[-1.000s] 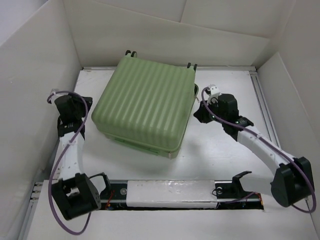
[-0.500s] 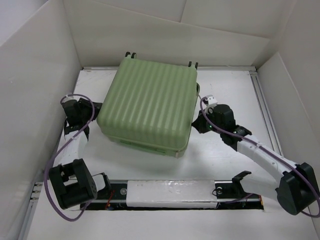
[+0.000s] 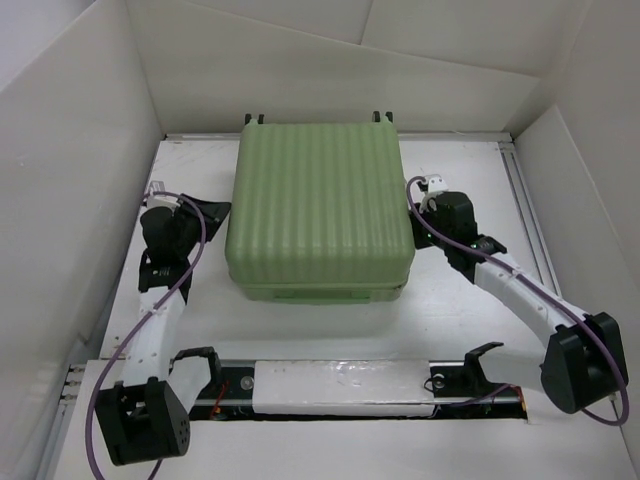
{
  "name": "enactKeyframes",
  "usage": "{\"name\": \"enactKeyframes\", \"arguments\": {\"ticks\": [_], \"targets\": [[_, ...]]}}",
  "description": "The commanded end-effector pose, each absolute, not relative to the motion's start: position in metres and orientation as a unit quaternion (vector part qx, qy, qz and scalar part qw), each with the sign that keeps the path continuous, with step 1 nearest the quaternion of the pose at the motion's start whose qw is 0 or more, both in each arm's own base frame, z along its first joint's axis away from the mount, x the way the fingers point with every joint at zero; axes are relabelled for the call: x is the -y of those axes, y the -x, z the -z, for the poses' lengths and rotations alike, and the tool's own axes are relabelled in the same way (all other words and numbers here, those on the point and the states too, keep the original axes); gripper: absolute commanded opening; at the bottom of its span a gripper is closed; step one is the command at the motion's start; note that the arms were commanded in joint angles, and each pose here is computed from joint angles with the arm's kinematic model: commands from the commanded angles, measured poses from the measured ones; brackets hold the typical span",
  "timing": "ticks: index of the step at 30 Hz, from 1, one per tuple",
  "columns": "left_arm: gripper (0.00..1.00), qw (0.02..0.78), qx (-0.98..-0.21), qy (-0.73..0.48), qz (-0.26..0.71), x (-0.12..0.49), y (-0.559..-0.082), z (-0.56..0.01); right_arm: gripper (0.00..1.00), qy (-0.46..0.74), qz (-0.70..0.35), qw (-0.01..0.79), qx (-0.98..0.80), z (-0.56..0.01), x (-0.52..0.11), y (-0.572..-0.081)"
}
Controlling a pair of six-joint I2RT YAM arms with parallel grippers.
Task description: Pack the luggage
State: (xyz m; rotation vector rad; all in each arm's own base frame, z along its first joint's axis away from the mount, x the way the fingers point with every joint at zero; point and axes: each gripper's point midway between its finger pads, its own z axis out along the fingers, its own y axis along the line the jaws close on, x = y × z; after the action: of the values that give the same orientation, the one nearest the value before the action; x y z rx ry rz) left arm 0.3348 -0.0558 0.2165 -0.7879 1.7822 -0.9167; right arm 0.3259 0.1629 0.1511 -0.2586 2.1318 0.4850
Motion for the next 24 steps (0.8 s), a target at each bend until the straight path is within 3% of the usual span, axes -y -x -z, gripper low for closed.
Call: {"name": "enactKeyframes", "arguments": {"ticks": [1, 8, 12, 17, 20, 24], "targets": [[0.27, 0.434, -0.717, 0.175, 0.517, 0.129, -0.298, -0.292, 0.0, 0.187, -0.354, 0.496, -0.77, -0.232, -0.236, -0.318], [0.27, 0.43, -0.729, 0.183, 0.5, 0.125, -0.303, -0.284, 0.0, 0.17, -0.363, 0.517, -0.756, -0.255, -0.235, -0.316], [0.28, 0.455, -0.72, 0.175, 0.494, 0.122, -0.314, -0.294, 0.03, 0.146, -0.347, 0.527, -0.762, -0.252, -0.22, -0.32], [0.28, 0.439, -0.732, 0.202, 0.48, 0.117, -0.347, -0.257, 0.05, 0.128, -0.324, 0.51, -0.786, -0.226, -0.213, -0.322], [0.27, 0.443, -0.734, 0.22, 0.465, 0.111, -0.354, -0.245, 0.1, 0.123, -0.318, 0.498, -0.797, -0.211, -0.209, -0.321], [0.27, 0.464, -0.74, 0.226, 0.431, 0.101, -0.36, -0.237, 0.33, 0.113, -0.297, 0.502, -0.804, -0.202, -0.198, -0.318]]}}
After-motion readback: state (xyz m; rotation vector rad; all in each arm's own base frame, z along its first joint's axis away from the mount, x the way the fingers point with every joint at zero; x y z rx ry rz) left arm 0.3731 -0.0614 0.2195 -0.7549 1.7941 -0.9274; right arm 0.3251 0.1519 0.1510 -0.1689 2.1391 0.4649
